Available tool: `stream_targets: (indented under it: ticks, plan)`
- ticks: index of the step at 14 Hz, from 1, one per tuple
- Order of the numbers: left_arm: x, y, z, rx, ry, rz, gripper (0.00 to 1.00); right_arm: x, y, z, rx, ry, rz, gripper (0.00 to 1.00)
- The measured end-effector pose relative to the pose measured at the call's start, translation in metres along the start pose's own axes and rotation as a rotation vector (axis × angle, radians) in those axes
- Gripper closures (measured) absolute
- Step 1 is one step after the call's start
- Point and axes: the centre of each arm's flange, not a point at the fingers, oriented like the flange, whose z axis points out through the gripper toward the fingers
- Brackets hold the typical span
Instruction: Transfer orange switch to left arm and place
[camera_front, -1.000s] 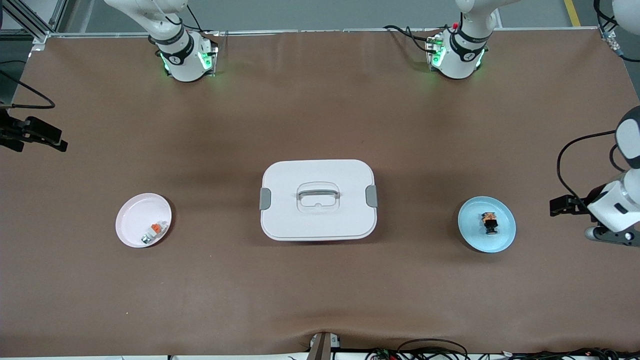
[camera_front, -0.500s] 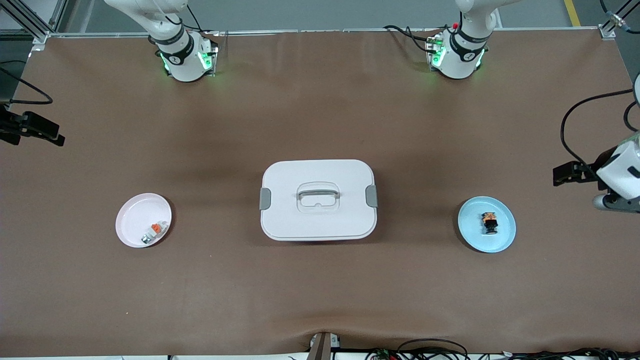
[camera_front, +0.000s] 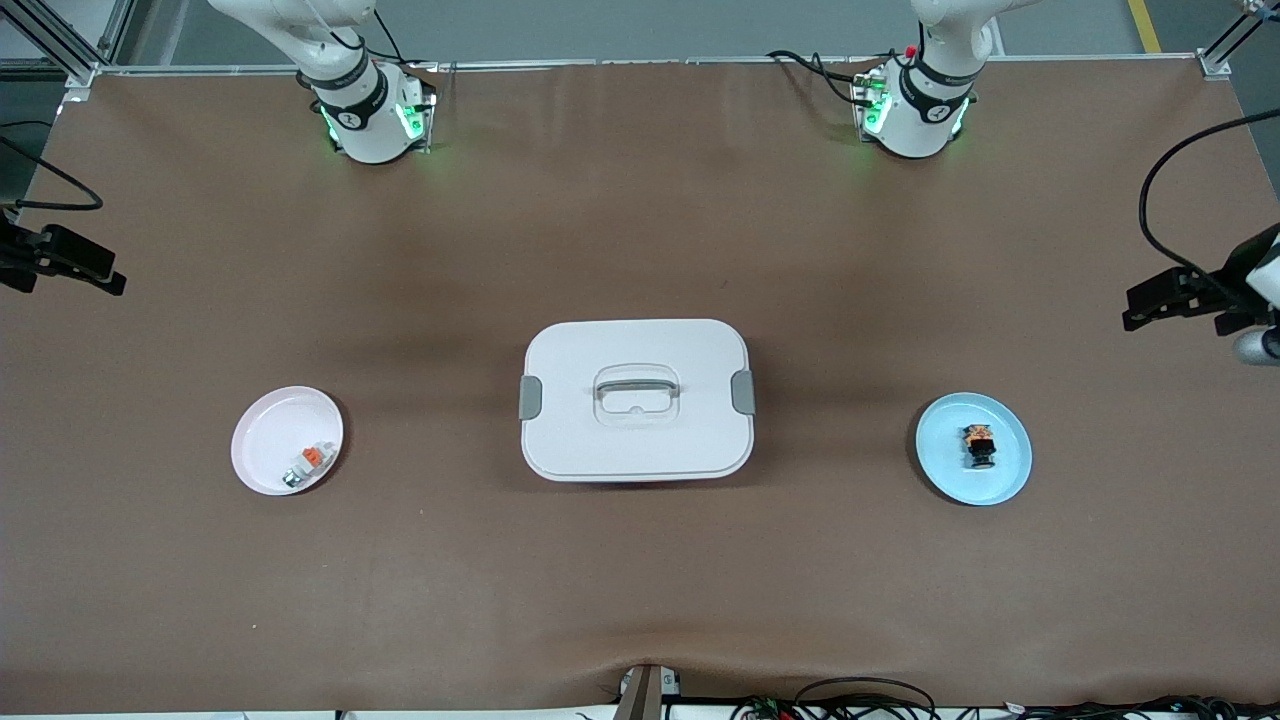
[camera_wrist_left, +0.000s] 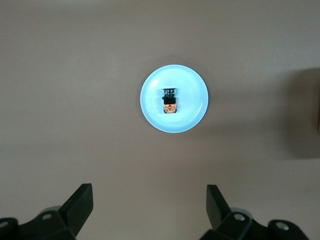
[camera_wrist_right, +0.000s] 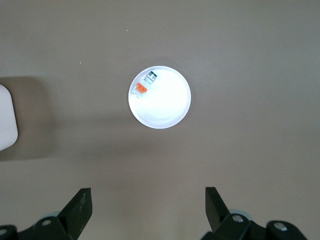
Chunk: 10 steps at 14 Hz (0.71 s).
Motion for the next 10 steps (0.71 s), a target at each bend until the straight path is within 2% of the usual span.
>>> stream_targets:
  ticks: [6, 10]
  plan:
    - [-0.011, 0.008, -0.021, 0.012, 0.028, -0.045, 0.00, 0.000, 0.000, -0.002, -0.002, 0.005, 0.001, 0.00]
    - [-0.014, 0.016, -0.029, -0.023, 0.047, -0.053, 0.00, 0.000, 0.001, -0.002, -0.003, 0.006, 0.002, 0.00]
